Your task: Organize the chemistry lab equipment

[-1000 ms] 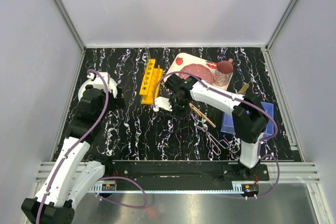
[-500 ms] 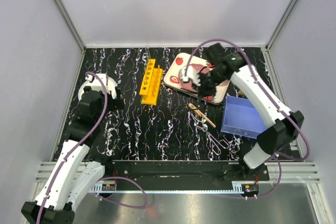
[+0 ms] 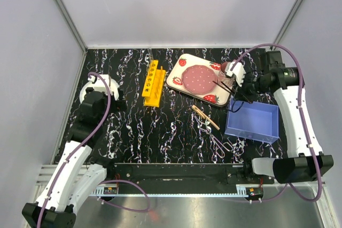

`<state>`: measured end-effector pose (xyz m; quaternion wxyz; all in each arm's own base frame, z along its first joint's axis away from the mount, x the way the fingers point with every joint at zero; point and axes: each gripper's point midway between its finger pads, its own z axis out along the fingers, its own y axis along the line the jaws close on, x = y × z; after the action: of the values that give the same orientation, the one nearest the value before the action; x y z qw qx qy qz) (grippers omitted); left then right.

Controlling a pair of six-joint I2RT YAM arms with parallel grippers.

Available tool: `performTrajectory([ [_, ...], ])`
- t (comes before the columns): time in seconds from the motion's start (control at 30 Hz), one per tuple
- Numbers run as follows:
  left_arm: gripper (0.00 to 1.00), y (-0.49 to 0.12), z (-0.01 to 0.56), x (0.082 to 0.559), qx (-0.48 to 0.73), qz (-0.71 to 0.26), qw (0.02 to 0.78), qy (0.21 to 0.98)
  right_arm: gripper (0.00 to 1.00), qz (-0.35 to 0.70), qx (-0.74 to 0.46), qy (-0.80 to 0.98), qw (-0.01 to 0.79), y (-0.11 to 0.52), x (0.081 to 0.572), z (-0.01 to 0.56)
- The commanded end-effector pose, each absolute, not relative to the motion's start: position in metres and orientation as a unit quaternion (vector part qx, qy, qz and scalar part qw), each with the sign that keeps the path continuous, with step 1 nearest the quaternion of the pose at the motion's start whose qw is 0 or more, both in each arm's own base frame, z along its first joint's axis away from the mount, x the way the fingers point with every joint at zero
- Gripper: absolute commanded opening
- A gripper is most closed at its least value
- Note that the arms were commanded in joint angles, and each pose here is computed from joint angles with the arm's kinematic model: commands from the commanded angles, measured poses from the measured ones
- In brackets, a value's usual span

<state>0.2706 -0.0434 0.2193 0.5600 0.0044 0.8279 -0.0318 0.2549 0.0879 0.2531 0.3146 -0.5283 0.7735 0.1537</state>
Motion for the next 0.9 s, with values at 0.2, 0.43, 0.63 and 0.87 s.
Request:
performTrajectory([
  [0.2, 0.99, -0.041, 0.226, 0.278, -0.007, -0.029, 0.577, 0.816, 0.00, 0.155, -0.482, 0.790, 0.347, 0.075, 0.249, 0.259],
  [0.43, 0.99, -0.042, 0.228, 0.277, -0.006, -0.033, 0.579, 0.814, 0.00, 0.138, -0.456, 0.808, 0.346, 0.058, 0.249, 0.257],
  [0.63, 0.99, -0.046, 0.231, 0.274, -0.002, -0.044, 0.584, 0.811, 0.00, 0.133, -0.438, 0.817, 0.349, 0.049, 0.245, 0.255],
  [0.87, 0.99, -0.048, 0.239, 0.267, 0.000, -0.057, 0.596, 0.801, 0.00, 0.120, -0.427, 0.826, 0.347, 0.038, 0.241, 0.255],
])
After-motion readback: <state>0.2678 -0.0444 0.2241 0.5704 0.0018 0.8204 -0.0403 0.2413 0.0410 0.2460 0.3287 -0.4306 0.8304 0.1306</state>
